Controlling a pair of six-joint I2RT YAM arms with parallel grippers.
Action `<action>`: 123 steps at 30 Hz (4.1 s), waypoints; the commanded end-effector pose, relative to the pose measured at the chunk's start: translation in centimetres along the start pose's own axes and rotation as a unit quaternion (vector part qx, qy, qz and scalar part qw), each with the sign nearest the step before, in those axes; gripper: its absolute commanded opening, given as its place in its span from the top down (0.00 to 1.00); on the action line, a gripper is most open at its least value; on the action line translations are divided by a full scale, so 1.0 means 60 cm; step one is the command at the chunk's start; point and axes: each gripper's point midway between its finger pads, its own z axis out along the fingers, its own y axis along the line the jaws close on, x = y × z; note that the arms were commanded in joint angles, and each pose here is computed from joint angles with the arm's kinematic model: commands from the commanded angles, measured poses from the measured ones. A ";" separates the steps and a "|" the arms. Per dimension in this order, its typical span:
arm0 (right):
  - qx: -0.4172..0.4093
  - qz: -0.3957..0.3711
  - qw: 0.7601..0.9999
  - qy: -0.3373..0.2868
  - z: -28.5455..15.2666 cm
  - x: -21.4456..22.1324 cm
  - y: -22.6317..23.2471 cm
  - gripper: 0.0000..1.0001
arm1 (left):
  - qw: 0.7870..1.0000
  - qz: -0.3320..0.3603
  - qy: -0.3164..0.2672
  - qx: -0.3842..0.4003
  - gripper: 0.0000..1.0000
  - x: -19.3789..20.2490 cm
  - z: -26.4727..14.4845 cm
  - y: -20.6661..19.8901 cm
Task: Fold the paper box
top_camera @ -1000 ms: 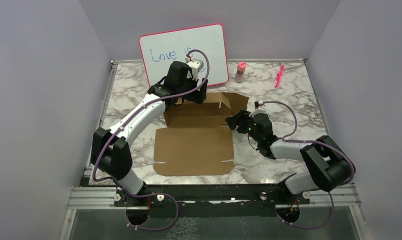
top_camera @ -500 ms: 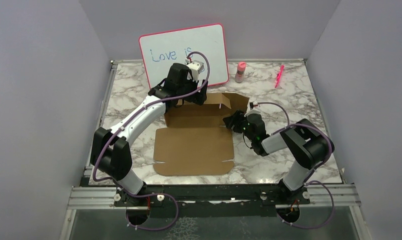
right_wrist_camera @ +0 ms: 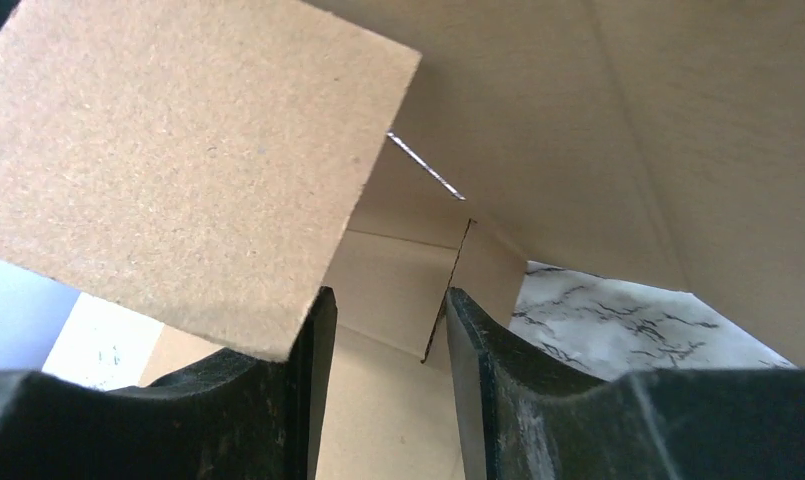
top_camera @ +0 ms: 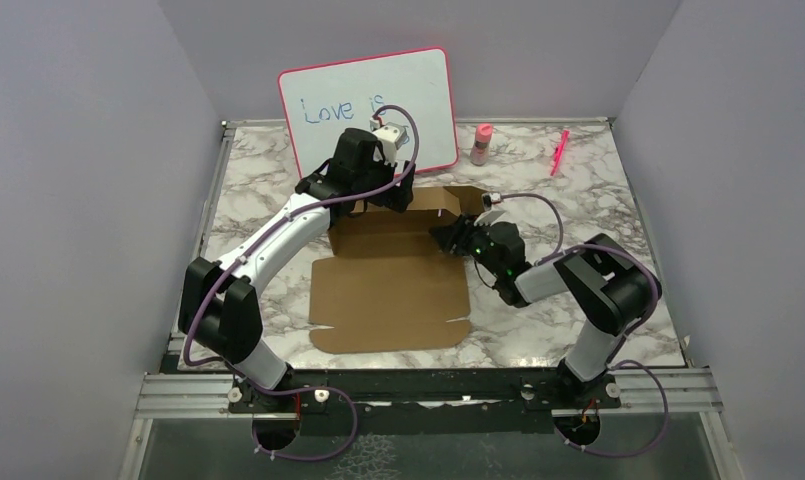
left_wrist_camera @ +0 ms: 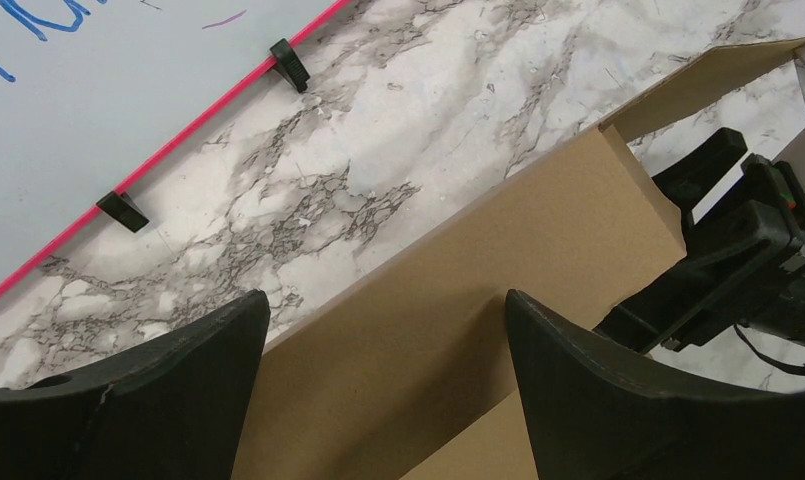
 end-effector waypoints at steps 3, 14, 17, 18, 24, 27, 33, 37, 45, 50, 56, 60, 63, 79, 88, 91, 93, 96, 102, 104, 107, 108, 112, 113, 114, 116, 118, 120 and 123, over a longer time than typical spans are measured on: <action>-0.067 -0.039 0.997 0.002 0.019 0.014 0.044 0.51 | 1.000 0.003 0.006 0.007 0.12 0.009 -0.016 -0.004; -0.064 -0.126 0.990 -0.002 0.001 -0.010 0.049 0.49 | 1.000 0.005 -0.009 -0.015 0.12 -0.002 -0.033 0.016; -0.056 -0.142 0.988 -0.007 -0.014 -0.018 0.047 0.48 | 1.000 0.005 -0.014 -0.019 0.12 -0.005 -0.038 0.021; -0.055 -0.150 0.987 -0.007 -0.019 -0.019 0.046 0.46 | 1.000 0.005 -0.015 -0.019 0.12 -0.006 -0.041 0.021; -0.062 -0.202 0.977 0.017 -0.054 -0.027 0.056 0.39 | 0.999 0.004 -0.030 -0.024 0.12 -0.019 -0.055 0.027; -0.034 -0.215 0.976 0.011 -0.074 -0.047 0.049 0.36 | 0.999 0.008 -0.043 -0.032 0.12 -0.030 -0.070 0.030; 0.052 -0.255 0.965 -0.017 -0.106 -0.113 0.020 0.35 | 0.996 0.013 -0.077 -0.042 0.12 -0.057 -0.111 0.030; 0.080 -0.270 0.959 -0.026 -0.111 -0.160 0.006 0.33 | 0.994 -0.016 -0.104 -0.040 0.12 -0.077 -0.141 0.019; 0.085 -0.253 0.962 -0.050 -0.108 -0.223 -0.021 0.33 | 0.989 -0.070 -0.121 -0.037 0.12 -0.048 -0.165 -0.029; 0.027 -0.245 0.968 -0.045 -0.099 -0.229 -0.023 0.35 | 0.989 -0.081 -0.123 -0.021 0.12 -0.008 -0.156 -0.071; -0.019 -0.264 0.963 -0.040 -0.076 -0.216 -0.021 0.43 | 0.989 -0.064 -0.132 -0.013 0.13 0.033 -0.136 -0.125; -0.031 -0.283 0.958 -0.034 -0.063 -0.206 -0.031 0.46 | 0.988 -0.053 -0.148 -0.008 0.12 0.061 -0.118 -0.150; -0.036 -0.285 0.958 -0.026 -0.059 -0.193 -0.038 0.51 | 0.985 -0.045 -0.168 -0.010 0.13 0.078 -0.102 -0.157; -0.054 -0.331 0.942 -0.033 -0.076 -0.176 -0.036 0.95 | 0.980 0.015 -0.188 -0.064 0.10 0.153 0.020 -0.148; -0.069 -0.340 0.937 -0.039 -0.083 -0.172 -0.028 0.96 | 0.964 0.066 -0.235 -0.102 0.08 0.171 0.061 -0.155; -0.073 -0.343 0.935 -0.041 -0.085 -0.171 -0.025 0.96 | 0.961 0.072 -0.242 -0.116 0.07 0.173 0.079 -0.157; -0.073 -0.345 0.935 -0.041 -0.085 -0.170 -0.026 0.96 | 0.957 0.083 -0.250 -0.123 0.07 0.173 0.091 -0.160; -0.077 -0.346 0.934 -0.041 -0.086 -0.169 -0.024 0.96 | 0.949 0.099 -0.263 -0.140 0.06 0.176 0.107 -0.158; -0.082 -0.346 0.934 -0.039 -0.087 -0.166 -0.021 0.96 | 0.939 0.131 -0.273 -0.161 0.04 0.175 0.138 -0.159; -0.082 -0.346 0.934 -0.040 -0.088 -0.167 -0.021 0.96 | 0.938 0.143 -0.269 -0.162 0.03 0.180 0.151 -0.161; -0.083 -0.345 0.934 -0.040 -0.088 -0.166 -0.020 0.96 | 0.939 0.154 -0.264 -0.155 0.02 0.186 0.167 -0.169; -0.084 -0.345 0.934 -0.039 -0.088 -0.165 -0.020 0.96 | 0.940 0.156 -0.262 -0.151 0.02 0.189 0.172 -0.172; -0.087 -0.345 0.934 -0.039 -0.088 -0.165 -0.018 0.96 | 0.940 0.163 -0.246 -0.171 0.02 0.198 0.191 -0.166; -0.088 -0.345 0.934 -0.038 -0.088 -0.165 -0.017 0.96 | 0.940 0.168 -0.242 -0.174 0.01 0.202 0.196 -0.165; -0.088 -0.345 0.933 -0.039 -0.089 -0.166 -0.017 0.96 | 0.939 0.170 -0.241 -0.177 0.01 0.201 0.199 -0.164; -0.090 -0.345 0.933 -0.039 -0.089 -0.167 -0.015 0.96 | 0.937 0.172 -0.239 -0.187 0.01 0.200 0.205 -0.161; -0.092 -0.344 0.934 -0.038 -0.090 -0.165 -0.014 0.96 | 0.937 0.170 -0.238 -0.193 0.01 0.196 0.207 -0.159; -0.092 -0.344 0.934 -0.039 -0.090 -0.166 -0.013 0.96 | 0.936 0.165 -0.234 -0.203 0.01 0.195 0.210 -0.151; -0.093 -0.345 0.933 -0.040 -0.091 -0.167 -0.012 0.96 | 0.934 0.155 -0.229 -0.225 0.03 0.196 0.209 -0.131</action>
